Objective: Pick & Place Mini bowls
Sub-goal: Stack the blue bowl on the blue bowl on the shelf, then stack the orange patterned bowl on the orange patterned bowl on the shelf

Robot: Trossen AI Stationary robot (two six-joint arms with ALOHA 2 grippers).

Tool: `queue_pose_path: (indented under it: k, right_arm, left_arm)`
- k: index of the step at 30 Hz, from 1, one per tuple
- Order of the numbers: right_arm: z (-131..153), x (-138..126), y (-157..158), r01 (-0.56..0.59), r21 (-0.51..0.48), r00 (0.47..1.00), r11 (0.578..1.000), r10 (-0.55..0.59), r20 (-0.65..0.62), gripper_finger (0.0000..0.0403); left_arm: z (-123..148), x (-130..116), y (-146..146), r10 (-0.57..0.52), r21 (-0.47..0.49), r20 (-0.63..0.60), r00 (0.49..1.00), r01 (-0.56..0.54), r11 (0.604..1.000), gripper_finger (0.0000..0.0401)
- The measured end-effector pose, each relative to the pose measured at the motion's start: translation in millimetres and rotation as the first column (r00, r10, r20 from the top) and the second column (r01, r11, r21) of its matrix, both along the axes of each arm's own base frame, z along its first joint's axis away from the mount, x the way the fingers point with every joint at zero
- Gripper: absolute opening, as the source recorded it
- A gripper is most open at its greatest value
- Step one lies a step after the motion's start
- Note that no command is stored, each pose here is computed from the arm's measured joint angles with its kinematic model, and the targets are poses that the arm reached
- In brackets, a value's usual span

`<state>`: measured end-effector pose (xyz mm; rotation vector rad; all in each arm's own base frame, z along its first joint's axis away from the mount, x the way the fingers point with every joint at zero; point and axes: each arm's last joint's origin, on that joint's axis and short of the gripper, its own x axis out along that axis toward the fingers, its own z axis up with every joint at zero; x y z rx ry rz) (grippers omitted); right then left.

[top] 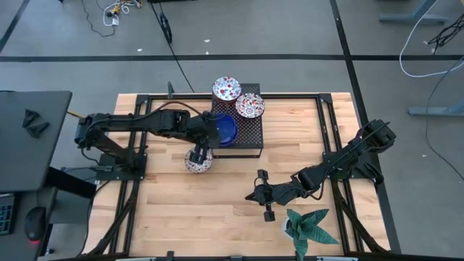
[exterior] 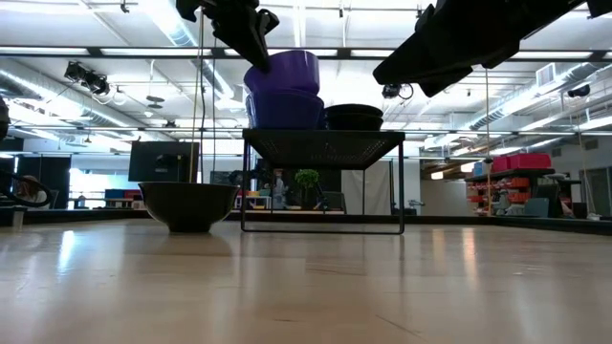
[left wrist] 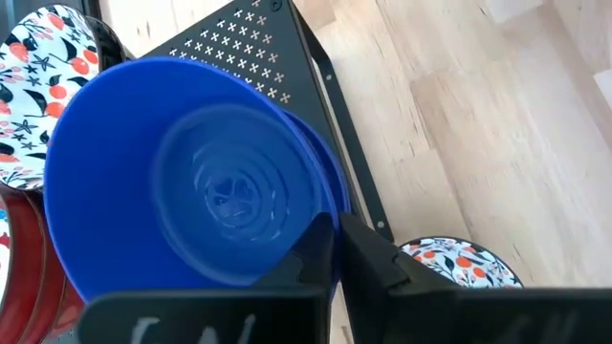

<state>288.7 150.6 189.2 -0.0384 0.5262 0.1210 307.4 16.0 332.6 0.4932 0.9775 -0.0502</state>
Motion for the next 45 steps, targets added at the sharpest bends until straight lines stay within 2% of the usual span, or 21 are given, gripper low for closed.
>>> queue_pose_path:
  k: [11, 17, 21, 24, 28, 35, 39, 45]
  right_arm:
    - [0, 0, 0, 0.0, 0.0, 1.0, 1.0, 0.0, 0.0, 0.0007]
    - [0, 0, 0, 0.0, 0.0, 1.0, 1.0, 0.0, 0.0, 0.0009]
    - [0, 0, 0, 0.0, 0.0, 1.0, 1.0, 0.0, 0.0, 0.0009]
    - [0, 0, 0, 0.0, 0.0, 1.0, 1.0, 0.0, 0.0, 0.0009]
    - [0, 0, 0, 0.0, 0.0, 1.0, 1.0, 0.0, 0.0, 0.0007]
    - [0, 0, 0, 0.0, 0.004, 1.0, 1.0, 0.0, 0.006, 0.0006]
    - [0, 0, 0, 0.001, 0.004, 1.0, 1.0, -0.001, 0.005, 0.0008]
    - [0, 0, 0, 0.0, 0.001, 1.0, 1.0, 0.0, 0.0, 0.0008]
  left_arm:
    - [1, 1, 0, 0.014, -0.01, 0.016, 1.0, -0.014, 1.0, 0.0086]
    - [7, 2, 0, 0.015, -0.005, 0.072, 0.997, -0.015, 1.0, 0.0098]
    - [11, 3, -2, -0.022, -0.052, 0.116, 0.993, 0.028, 0.998, 0.0082]
    - [11, 5, -1, -0.044, -0.088, 0.129, 0.991, 0.056, 0.995, 0.0051]
    - [4, 10, 1, -0.037, -0.089, 0.106, 0.994, 0.046, 0.995, 0.0008]
    - [-8, 21, 5, -0.031, -0.086, 0.085, 0.996, 0.038, 0.996, 0.001]
    - [-5, 22, 2, -0.05, -0.07, 0.101, 0.994, 0.057, 0.996, 0.0004]
    - [19, 9, -15, 0.029, -0.02, 0.098, 0.995, -0.028, 0.999, 0.0013]
